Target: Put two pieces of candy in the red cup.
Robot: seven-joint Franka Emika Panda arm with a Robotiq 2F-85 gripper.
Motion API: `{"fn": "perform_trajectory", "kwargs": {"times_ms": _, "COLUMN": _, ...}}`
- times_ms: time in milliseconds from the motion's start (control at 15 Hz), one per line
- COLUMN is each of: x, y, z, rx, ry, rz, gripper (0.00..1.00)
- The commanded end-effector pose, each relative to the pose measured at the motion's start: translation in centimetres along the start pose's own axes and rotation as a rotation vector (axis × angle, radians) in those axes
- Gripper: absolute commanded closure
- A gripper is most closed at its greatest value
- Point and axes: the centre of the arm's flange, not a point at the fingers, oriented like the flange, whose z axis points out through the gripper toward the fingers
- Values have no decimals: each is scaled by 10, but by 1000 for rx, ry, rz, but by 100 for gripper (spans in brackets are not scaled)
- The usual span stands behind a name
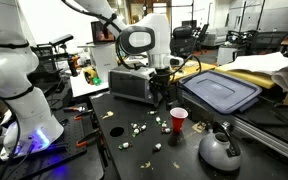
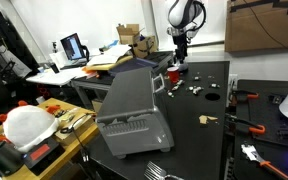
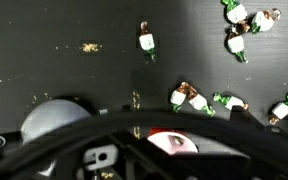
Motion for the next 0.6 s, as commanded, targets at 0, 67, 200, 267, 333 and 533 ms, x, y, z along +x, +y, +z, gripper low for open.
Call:
{"fn": "perform_trajectory", "kwargs": {"times_ms": 0, "x": -27, "y": 1, "z": 12, "rx": 29, "ry": -40, "rz": 25, "gripper": 0}}
{"fn": "perform_trajectory", "kwargs": {"times_ms": 67, "x": -31, "y": 3, "z": 17, "rx": 29, "ry": -51, "rz": 30, "gripper": 0}}
{"fn": "perform_trajectory", "kwargs": {"times_ms": 200, "x": -39, "y": 6, "z": 25, "rx": 30, "ry": -70, "rz": 38, "gripper": 0}}
{"fn": "perform_trajectory", "kwargs": {"times_ms": 267, "x": -42, "y": 8, "z": 29, "rx": 32, "ry": -79, "rz": 44, "gripper": 0}}
{"fn": "perform_trajectory", "kwargs": {"times_ms": 333, "x": -46, "y": 9, "z": 34, "rx": 33, "ry": -86, "rz": 43, "gripper": 0}}
{"fn": "perform_trajectory", "kwargs": {"times_ms": 533, "x": -54, "y": 14, "z": 54, "rx": 43, "ry": -104, "rz": 41, "gripper": 0}}
